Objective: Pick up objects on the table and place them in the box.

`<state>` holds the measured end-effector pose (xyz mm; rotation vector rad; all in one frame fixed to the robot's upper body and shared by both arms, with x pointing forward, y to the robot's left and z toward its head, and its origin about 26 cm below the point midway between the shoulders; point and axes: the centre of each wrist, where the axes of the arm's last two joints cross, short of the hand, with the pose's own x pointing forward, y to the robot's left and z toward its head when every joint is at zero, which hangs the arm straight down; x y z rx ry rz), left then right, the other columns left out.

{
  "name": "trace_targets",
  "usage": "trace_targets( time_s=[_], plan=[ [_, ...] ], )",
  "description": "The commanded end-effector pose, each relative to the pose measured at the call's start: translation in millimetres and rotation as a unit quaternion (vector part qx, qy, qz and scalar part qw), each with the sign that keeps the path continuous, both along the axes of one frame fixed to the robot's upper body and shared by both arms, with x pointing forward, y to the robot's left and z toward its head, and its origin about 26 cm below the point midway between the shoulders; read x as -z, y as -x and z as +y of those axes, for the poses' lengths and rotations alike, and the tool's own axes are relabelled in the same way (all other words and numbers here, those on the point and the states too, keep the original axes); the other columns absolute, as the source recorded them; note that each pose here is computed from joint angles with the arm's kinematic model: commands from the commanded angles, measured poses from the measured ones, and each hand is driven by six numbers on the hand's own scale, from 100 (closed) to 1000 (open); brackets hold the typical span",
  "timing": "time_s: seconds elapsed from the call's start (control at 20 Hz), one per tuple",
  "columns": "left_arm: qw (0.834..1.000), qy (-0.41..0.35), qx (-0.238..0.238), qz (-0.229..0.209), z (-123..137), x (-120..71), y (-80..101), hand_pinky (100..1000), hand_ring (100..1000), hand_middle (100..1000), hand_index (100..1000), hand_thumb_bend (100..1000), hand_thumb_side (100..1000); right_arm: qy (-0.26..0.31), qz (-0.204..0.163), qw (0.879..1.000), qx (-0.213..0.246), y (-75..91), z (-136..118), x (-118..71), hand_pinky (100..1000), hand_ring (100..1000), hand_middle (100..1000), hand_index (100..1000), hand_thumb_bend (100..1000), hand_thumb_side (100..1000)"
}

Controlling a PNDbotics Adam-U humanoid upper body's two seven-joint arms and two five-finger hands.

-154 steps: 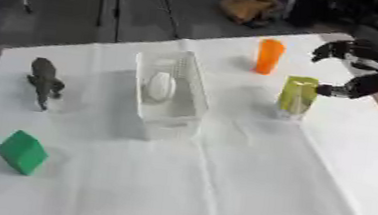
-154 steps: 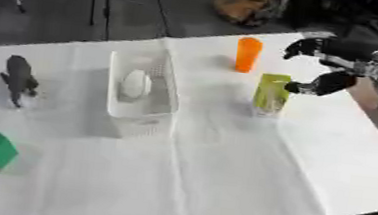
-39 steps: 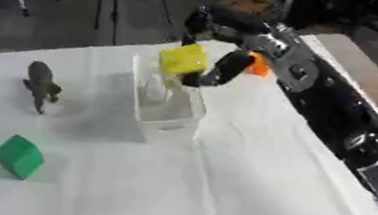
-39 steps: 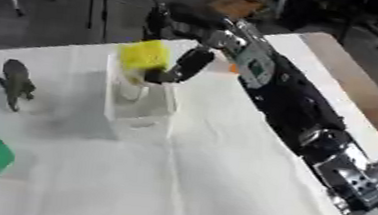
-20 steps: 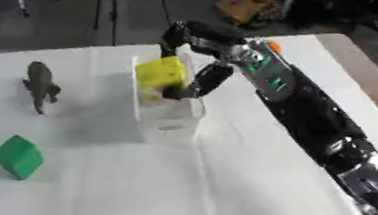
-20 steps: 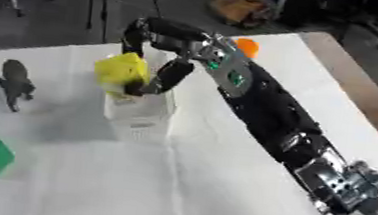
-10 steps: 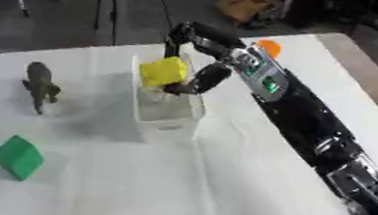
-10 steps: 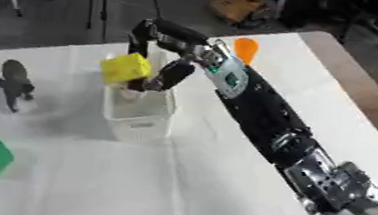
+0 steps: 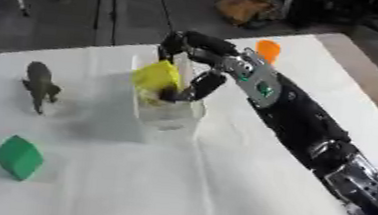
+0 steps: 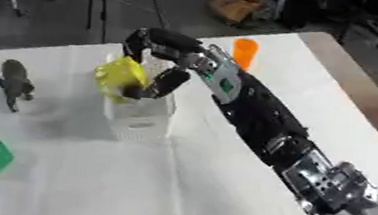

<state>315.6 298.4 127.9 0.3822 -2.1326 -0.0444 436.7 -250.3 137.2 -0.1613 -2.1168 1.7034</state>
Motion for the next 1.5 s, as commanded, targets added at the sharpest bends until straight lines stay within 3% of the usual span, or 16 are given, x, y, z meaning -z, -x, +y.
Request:
trace_targets(
  time_s=[0.05,0.2,0.65,0.7,0.75,0.8,1.1,1.35,1.5],
  plan=[
    [1.000,-0.006,0.004,-0.015,0,-10.0,-1.3,617,675,632,748,321,984,0.103,-0.031,0.991,-0.075,0.4,0,-12.3,607,636,607,740,107,524],
    [1.000,-0.006,0.004,-0.016,1,-9.9,-1.2,617,675,632,748,321,984,0.137,-0.027,0.987,-0.080,1.5,2,-10.6,613,642,615,745,110,529],
    [1.000,-0.006,0.004,-0.014,0,-9.2,-1.1,618,675,632,749,320,985,0.168,-0.016,0.982,-0.082,1.0,-3,-15.8,654,689,695,826,139,595],
    [1.000,-0.006,0.004,-0.014,1,-9.1,-1.0,618,675,632,749,320,985,0.175,-0.017,0.981,-0.080,1.0,-5,-17.0,700,736,776,874,199,638],
    [1.000,-0.006,0.004,-0.014,1,-9.1,-0.9,618,675,632,749,320,985,0.180,-0.018,0.980,-0.078,1.1,-5,-17.9,700,736,776,874,199,638],
    [1.000,-0.006,0.003,-0.014,1,-9.0,-0.9,618,675,632,749,319,985,0.186,-0.019,0.979,-0.075,1.1,-7,-19.4,749,781,851,915,286,695],
    [1.000,-0.006,0.003,-0.013,1,-8.6,-0.8,618,675,632,749,319,985,0.213,-0.030,0.975,-0.055,1.0,-14,-21.8,768,801,888,938,337,736],
    [1.000,-0.006,0.003,-0.014,1,-8.7,-0.8,618,675,632,749,319,985,0.215,-0.036,0.975,-0.046,1.2,-15,-19.0,762,797,886,940,328,723],
    [1.000,-0.006,0.003,-0.014,1,-8.9,-0.7,618,676,632,749,319,985,0.197,-0.046,0.978,-0.044,1.9,-16,-21.6,742,783,876,935,329,665]
  ],
)
